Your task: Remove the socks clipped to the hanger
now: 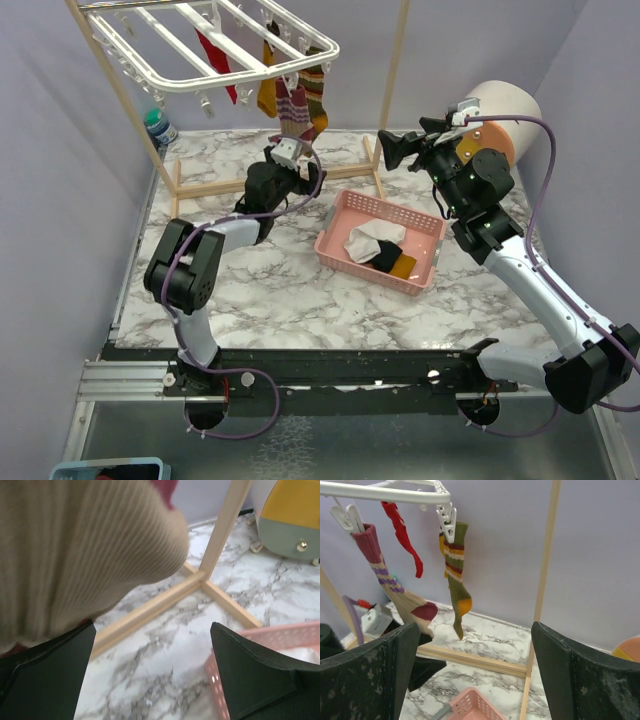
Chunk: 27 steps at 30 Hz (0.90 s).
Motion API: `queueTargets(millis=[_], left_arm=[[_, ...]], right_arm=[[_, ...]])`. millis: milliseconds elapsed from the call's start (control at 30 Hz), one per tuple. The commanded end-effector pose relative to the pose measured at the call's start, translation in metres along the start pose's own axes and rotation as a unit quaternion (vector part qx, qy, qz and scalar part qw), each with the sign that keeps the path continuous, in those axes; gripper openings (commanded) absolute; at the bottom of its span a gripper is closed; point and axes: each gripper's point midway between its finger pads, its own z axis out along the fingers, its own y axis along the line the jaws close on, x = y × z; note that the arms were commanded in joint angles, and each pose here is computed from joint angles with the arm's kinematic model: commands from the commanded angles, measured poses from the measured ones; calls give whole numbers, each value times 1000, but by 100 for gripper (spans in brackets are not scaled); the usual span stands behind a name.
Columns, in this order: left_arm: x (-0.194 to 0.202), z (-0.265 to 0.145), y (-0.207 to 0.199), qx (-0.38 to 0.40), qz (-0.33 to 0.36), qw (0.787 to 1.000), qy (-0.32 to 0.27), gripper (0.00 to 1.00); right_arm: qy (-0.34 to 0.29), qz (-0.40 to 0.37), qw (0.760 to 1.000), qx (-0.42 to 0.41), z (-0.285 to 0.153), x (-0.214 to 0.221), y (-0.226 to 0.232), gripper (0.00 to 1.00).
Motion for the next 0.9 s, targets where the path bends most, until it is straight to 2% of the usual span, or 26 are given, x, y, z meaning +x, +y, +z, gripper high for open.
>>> queueTargets(millis=[0, 133, 233, 367, 567, 600, 667, 700, 733, 767, 867], left_arm=[[-30, -40, 3, -34, -1, 998, -55, 99], [-35, -68, 8, -62, 3, 994, -84, 99], [-44, -75, 7, -62, 7, 992, -107, 99], [-60, -67, 3, -49, 13, 990, -129, 99], [-75, -46, 23, -90, 33, 984, -147, 99], [-76, -39, 24, -84, 36, 985, -149, 93], [-78, -23, 22, -50, 30, 986, -154, 68], [-81, -16, 20, -23, 24, 987, -158, 46], [-81, -9, 16, 5, 14, 987, -157, 10], [-84, -4, 11, 36, 6, 986, -160, 0], [-91, -2, -10, 128, -2, 979, -159, 0]], right_arm=[[15, 4, 1000, -11, -1, 14, 4, 100], [15, 9, 1000, -11, -1, 15, 4, 100], [16, 11, 999, -27, -1, 14, 10, 100], [15, 11, 999, -27, -3, 12, 10, 100], [14, 8, 999, -29, -6, 9, 11, 100], [15, 8, 999, -30, -6, 10, 11, 100], [16, 9, 999, -31, -5, 10, 12, 100], [16, 9, 999, -32, -5, 10, 12, 100], [16, 8, 999, -32, -6, 9, 12, 100], [15, 7, 999, -31, -6, 7, 11, 100], [16, 1, 1000, -24, -9, 5, 8, 100]])
